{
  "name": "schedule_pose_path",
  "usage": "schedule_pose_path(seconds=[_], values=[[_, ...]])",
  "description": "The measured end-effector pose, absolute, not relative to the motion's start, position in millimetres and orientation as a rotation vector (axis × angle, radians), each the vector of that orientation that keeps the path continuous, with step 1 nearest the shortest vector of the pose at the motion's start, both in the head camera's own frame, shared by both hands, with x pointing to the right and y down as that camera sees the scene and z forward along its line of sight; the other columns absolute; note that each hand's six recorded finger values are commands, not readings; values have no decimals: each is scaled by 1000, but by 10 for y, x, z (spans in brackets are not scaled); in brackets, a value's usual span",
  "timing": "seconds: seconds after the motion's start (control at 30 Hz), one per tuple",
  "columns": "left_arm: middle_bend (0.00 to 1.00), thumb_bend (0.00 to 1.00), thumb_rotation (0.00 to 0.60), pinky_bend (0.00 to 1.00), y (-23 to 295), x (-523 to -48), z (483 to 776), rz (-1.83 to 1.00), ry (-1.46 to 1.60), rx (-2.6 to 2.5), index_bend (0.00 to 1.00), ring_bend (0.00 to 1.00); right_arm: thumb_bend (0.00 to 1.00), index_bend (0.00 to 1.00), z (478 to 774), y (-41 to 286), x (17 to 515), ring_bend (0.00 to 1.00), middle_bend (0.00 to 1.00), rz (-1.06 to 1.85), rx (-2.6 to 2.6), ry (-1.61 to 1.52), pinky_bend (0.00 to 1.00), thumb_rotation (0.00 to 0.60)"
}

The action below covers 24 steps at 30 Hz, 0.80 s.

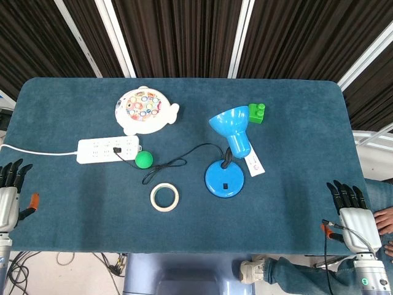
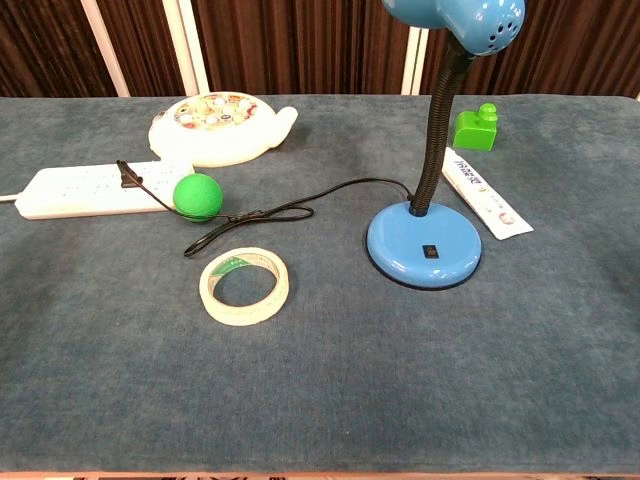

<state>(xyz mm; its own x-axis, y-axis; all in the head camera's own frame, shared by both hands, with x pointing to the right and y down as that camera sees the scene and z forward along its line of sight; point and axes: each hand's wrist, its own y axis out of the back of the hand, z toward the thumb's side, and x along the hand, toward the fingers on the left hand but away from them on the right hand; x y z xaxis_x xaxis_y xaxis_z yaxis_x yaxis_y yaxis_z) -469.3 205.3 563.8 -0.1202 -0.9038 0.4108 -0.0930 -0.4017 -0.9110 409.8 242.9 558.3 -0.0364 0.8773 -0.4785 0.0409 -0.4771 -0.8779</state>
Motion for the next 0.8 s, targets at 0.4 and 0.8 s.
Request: schedule_pose_path(seconds=[0.4, 0.8], values=[[29, 446, 600, 0, 2055, -4695, 5629, -1590, 1130, -1494, 151, 0, 238, 18, 5572, 2422, 4077, 65, 62, 1578, -1571, -1000, 0, 600], [29, 446, 600, 0, 2069, -4695, 5628, -1595, 1134, -1499, 151, 0, 238, 18, 5579, 2431, 4060, 65, 62, 1578, -1578, -1008, 0, 600]])
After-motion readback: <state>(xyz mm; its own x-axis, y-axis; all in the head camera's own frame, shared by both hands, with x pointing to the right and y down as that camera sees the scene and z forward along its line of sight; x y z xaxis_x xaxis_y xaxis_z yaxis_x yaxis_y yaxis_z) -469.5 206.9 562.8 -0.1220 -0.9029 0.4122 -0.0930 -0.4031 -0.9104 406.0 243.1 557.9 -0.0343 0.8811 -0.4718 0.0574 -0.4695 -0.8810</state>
